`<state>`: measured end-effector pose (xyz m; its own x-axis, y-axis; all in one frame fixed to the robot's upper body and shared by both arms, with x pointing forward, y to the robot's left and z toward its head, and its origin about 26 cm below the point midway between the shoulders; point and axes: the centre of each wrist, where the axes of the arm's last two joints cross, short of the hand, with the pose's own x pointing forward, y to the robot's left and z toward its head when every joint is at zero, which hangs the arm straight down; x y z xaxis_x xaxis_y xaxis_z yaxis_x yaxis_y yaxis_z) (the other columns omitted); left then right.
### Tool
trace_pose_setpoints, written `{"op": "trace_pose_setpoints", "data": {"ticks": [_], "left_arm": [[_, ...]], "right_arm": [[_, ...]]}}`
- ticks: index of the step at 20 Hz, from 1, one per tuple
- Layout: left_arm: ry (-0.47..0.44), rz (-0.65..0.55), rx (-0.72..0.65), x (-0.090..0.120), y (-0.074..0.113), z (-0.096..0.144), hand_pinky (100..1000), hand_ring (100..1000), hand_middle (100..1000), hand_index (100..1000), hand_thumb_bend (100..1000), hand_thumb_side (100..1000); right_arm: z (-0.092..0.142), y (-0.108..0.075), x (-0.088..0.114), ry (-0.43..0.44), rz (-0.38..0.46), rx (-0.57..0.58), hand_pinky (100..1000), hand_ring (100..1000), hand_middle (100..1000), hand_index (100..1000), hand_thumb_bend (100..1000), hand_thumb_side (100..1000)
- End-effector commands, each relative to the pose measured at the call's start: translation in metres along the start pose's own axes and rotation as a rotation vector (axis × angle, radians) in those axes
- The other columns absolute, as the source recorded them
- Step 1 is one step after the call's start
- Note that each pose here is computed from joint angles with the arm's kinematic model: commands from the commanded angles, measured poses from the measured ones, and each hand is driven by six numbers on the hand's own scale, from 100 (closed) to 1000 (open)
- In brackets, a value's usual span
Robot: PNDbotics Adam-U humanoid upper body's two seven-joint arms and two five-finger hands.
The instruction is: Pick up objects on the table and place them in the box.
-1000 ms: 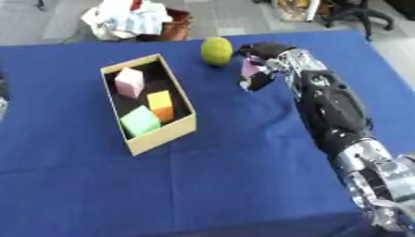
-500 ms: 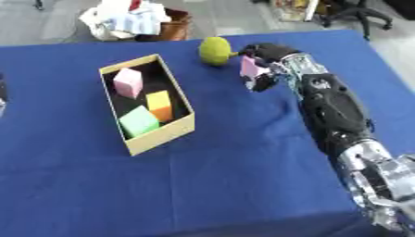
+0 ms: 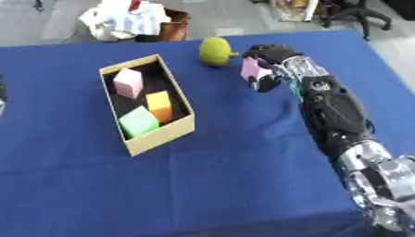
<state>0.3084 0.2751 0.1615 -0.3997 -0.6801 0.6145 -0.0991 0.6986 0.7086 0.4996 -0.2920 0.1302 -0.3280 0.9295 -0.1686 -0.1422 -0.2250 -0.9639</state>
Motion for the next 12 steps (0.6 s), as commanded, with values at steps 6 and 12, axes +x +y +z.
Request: {"op": "trace_pose_setpoints", "data": {"ticks": [6,12], "left_arm": [[-0.018,-0.019,0.019,0.0038,0.008,-0.0013,797,672,700,835,136,615],[-0.018,-0.018,0.021,0.0036,0.0082,-0.0012,797,671,700,835,134,615]], "right_arm": [[0.0058,-0.0049,-0.0125,0.015,0.031,-0.05,501,607,665,761,100,271],[0.006,-0.0045,-0.0121,-0.002,0.032,-0.122,327,487,523,645,100,244]]}}
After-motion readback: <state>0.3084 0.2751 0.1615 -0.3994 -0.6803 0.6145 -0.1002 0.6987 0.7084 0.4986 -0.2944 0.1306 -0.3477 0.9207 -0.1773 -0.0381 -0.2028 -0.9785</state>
